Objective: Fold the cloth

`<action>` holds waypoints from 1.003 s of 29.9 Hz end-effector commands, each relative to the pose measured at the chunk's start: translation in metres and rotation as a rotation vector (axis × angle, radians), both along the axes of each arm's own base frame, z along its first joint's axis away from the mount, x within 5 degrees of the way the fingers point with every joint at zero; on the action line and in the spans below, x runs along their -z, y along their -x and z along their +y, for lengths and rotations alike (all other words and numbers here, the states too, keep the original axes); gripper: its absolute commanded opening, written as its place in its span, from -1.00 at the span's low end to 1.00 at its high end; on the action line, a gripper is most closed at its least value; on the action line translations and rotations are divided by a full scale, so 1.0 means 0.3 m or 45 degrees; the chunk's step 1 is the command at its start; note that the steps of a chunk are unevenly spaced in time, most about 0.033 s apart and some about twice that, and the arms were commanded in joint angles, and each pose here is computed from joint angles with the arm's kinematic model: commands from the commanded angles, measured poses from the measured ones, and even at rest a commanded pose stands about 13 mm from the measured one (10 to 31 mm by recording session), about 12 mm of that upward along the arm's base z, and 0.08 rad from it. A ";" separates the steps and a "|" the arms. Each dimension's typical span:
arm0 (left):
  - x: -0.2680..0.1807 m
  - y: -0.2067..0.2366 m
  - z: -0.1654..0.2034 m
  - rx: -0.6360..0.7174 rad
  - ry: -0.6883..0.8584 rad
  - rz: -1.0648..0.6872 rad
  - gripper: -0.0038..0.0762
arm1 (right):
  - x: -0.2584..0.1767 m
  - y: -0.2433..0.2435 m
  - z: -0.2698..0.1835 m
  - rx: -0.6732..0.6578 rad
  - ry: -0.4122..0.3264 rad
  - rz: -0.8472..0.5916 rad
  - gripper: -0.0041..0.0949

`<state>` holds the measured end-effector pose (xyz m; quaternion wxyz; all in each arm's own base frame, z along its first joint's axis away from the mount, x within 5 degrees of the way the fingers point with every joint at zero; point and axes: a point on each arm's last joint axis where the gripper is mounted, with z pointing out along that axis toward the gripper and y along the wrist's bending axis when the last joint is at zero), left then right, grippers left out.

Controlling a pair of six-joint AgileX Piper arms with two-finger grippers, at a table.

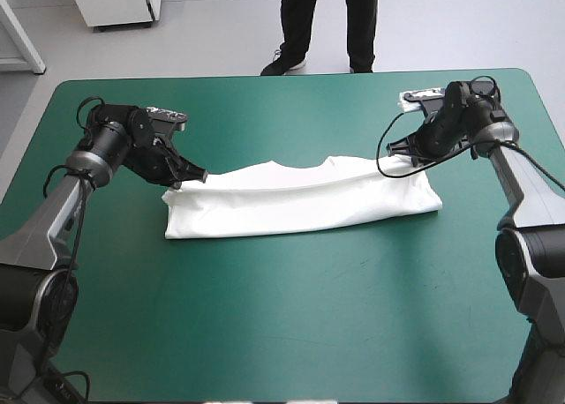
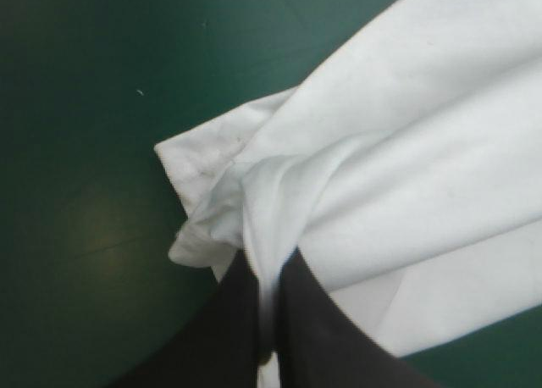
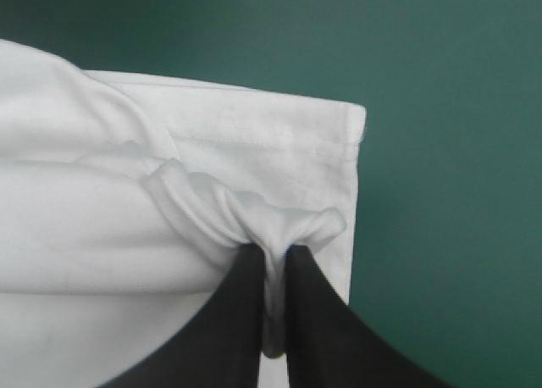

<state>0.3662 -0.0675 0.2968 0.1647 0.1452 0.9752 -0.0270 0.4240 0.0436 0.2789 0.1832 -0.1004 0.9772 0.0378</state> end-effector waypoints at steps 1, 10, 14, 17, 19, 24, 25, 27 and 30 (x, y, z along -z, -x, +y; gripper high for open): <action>-0.073 -0.007 -0.008 -0.006 0.032 -0.140 -0.93 | -0.043 -0.015 -0.035 0.017 -0.055 -0.070 -0.95; -0.069 -0.012 0.003 -0.003 -0.023 -0.151 -0.73 | -0.065 -0.037 -0.058 -0.026 -0.223 -0.076 -0.54; -0.079 -0.005 0.005 0.001 -0.033 -0.119 -0.26 | -0.129 -0.035 -0.089 -0.017 -0.252 -0.101 -0.22; -0.120 -0.003 0.008 0.001 -0.040 -0.121 -0.03 | -0.178 -0.017 -0.124 0.011 -0.280 -0.134 -0.03; -0.162 -0.003 0.003 -0.008 -0.013 -0.151 0.00 | -0.206 0.003 -0.145 0.023 -0.284 -0.137 0.02; -0.314 0.040 -0.014 -0.001 0.121 -0.271 0.00 | -0.291 0.062 -0.206 0.082 -0.290 -0.206 0.02; -0.339 0.054 -0.022 0.006 0.171 -0.276 0.00 | -0.308 0.078 -0.214 0.092 -0.289 -0.220 0.02; -0.394 0.097 -0.057 0.066 0.334 -0.281 0.00 | -0.356 0.123 -0.222 0.101 -0.285 -0.260 0.01; -0.450 0.147 -0.112 0.192 0.548 -0.302 -0.17 | -0.425 0.210 -0.221 0.100 -0.231 -0.317 -0.09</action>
